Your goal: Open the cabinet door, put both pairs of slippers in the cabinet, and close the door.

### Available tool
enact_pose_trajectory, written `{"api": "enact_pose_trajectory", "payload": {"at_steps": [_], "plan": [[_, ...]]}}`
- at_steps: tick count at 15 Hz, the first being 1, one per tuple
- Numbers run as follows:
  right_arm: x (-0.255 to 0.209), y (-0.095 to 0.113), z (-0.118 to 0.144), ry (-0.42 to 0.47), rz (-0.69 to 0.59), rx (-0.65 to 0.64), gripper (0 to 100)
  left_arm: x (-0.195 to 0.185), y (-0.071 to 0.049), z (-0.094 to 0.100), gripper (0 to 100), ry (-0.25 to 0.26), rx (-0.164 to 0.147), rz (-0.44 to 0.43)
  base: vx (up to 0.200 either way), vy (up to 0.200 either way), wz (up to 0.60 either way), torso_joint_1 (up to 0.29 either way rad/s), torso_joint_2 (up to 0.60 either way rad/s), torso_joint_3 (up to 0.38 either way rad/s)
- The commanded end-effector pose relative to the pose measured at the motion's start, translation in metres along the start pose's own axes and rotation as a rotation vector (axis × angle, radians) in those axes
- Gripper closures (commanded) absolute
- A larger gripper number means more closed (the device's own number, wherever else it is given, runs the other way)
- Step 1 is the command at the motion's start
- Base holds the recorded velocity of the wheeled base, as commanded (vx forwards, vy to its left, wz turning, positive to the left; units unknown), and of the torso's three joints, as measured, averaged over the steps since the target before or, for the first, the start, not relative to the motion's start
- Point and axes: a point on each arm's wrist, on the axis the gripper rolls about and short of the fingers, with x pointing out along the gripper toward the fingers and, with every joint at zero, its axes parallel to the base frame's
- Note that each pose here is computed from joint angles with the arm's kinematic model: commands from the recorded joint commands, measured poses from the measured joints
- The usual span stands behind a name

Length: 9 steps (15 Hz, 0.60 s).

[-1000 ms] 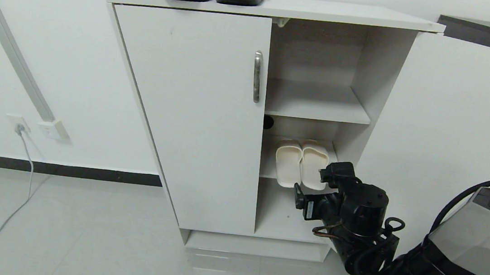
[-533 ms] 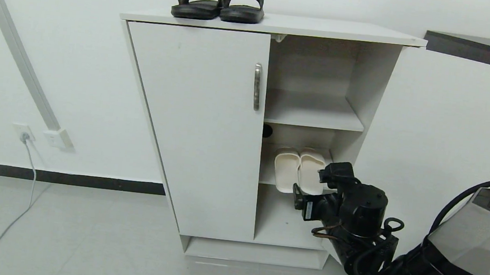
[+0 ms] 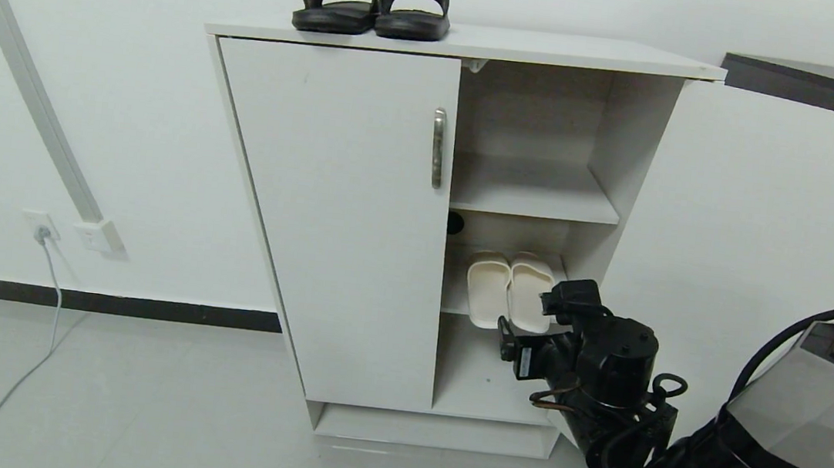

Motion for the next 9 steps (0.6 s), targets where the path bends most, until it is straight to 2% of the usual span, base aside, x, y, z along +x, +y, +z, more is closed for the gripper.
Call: {"api": "enact_pose_trajectory", "payload": {"at_steps": [1,7,9], "plan": [[0.0003,0.0004,-0.0022,0.006,0.000,-0.003,0,0.0001,0.0000,0.0000,100,0.001,0.000,0.000,0.000,0.000,0.00,0.000,0.00,0.000],[0.0003,0.0004,-0.0022,0.006,0.000,-0.003,0,0.0001,0.0000,0.0000,100,0.001,0.000,0.000,0.000,0.000,0.00,0.000,0.00,0.000],[-0.0001,0.0001,-0.0029,0.008,0.000,-0.005,0,0.0001,0.0000,0.0000,100,0.001,0.000,0.000,0.000,0.200,0.00,0.002,0.00,0.002]]}}
